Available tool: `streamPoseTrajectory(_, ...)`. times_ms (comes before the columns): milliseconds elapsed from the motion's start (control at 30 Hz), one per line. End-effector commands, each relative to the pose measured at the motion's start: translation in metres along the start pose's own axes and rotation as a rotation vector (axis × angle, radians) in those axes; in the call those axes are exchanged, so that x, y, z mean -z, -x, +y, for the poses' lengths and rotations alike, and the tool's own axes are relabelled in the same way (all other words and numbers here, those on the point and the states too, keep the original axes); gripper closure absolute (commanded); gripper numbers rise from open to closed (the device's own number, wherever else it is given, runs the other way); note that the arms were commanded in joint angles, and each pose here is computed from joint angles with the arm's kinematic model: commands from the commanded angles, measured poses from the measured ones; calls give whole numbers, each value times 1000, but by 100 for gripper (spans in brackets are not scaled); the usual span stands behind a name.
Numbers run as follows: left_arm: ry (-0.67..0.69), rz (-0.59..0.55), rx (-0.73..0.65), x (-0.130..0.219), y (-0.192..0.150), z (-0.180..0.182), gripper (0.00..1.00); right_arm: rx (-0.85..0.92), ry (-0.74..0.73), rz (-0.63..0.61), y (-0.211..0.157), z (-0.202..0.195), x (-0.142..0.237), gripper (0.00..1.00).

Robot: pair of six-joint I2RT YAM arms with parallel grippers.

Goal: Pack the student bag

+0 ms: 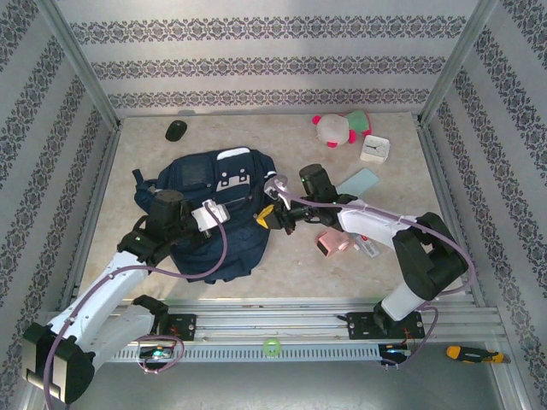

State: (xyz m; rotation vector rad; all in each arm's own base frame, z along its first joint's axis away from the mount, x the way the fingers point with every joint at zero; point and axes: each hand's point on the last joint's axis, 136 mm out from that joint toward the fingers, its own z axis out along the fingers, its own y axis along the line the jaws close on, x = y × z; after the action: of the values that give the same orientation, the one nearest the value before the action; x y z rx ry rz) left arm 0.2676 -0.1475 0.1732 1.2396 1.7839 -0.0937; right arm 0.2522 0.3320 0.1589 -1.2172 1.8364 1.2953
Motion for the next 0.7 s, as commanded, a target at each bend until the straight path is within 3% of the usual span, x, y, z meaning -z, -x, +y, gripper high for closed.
streamPoseTrajectory(0, 80, -83, -9, 4, 25, 19, 100, 20, -27, -35, 13, 7, -1, 100)
streamPoseTrajectory(133, 79, -97, -8, 4, 27, 18, 100, -3, -75, -50, 11, -4, -6, 100)
streamPoseTrajectory(267, 71, -100, -14, 4, 27, 16, 100, -14, -57, -63, 12, -3, -11, 88)
streamPoseTrajectory(567, 60, -118, -22, 4, 30, 14, 100, -31, -50, -87, 11, -7, -16, 81)
streamPoseTrajectory(667, 65, -125, -21, 5, 31, 15, 100, -41, -36, -93, 11, -7, -19, 84)
